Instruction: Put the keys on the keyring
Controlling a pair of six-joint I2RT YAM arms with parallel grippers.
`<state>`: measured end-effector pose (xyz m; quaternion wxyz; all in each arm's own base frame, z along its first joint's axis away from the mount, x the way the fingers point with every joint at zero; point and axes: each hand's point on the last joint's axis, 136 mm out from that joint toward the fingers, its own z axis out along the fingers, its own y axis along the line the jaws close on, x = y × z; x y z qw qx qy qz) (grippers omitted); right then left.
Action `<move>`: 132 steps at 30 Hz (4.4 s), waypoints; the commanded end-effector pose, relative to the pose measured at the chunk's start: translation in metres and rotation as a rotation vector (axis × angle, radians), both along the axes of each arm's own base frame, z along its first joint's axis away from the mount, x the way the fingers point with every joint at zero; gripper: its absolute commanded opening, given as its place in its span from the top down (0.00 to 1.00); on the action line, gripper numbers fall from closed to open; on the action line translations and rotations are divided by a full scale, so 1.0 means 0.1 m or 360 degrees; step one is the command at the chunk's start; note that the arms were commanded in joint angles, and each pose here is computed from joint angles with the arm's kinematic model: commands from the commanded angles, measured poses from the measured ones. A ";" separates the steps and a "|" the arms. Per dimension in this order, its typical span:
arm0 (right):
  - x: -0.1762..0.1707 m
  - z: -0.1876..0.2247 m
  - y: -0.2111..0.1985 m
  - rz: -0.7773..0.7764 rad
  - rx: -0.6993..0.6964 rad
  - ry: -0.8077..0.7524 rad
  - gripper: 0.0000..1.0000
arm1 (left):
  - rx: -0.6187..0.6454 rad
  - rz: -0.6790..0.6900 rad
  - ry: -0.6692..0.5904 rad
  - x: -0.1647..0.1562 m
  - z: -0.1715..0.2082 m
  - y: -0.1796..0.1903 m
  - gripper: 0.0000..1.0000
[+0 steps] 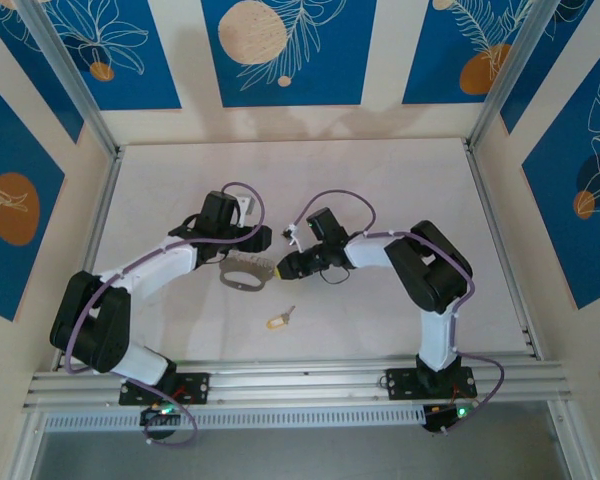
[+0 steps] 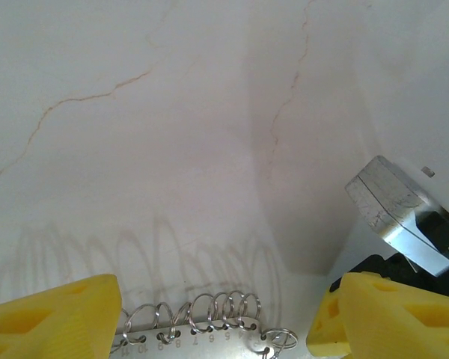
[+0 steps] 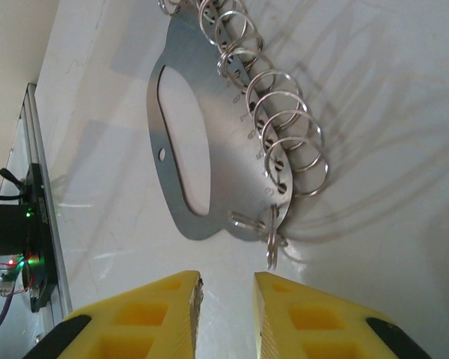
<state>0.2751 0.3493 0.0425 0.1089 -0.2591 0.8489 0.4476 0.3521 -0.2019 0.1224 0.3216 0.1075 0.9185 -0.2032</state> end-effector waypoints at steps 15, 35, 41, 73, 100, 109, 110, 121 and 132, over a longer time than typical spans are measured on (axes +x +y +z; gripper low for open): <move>0.12 0.24 -0.82 -0.0489 -0.0096 -0.0092 0.38 | 0.0092 -0.0489 0.0191 -0.69 -0.03 -0.43 0.30; 0.12 0.14 -1.30 -0.0770 -0.0150 -0.0039 0.30 | 0.0381 -0.0577 0.0187 -0.77 -0.39 -0.75 0.41; 0.13 0.14 -1.33 -0.0778 -0.0146 -0.0038 0.30 | 0.0411 -0.0578 0.0210 -0.76 -0.49 -0.75 0.41; 0.14 0.11 -1.35 -0.0783 -0.0141 -0.0024 0.30 | 0.0507 -0.0547 0.0245 -0.71 -0.86 -0.70 0.44; 0.14 0.11 -1.36 -0.0784 -0.0143 -0.0021 0.30 | 0.0516 -0.0383 0.0106 -0.62 -0.64 -0.59 0.45; 0.13 0.10 -1.37 -0.0784 -0.0147 -0.0023 0.30 | 0.0549 -0.0380 0.0151 -0.61 -0.78 -0.59 0.45; 0.12 0.09 -1.37 -0.0783 -0.0148 -0.0021 0.30 | 0.0550 -0.0379 0.0155 -0.60 -0.80 -0.59 0.45; 0.12 0.09 -1.38 -0.0783 -0.0151 -0.0026 0.30 | 0.0495 -0.0414 0.0184 -0.63 -0.85 -0.68 0.54; 0.11 0.09 -1.37 -0.0780 -0.0142 -0.0024 0.30 | 0.0472 -0.0409 0.0155 -0.62 -0.78 -0.68 0.73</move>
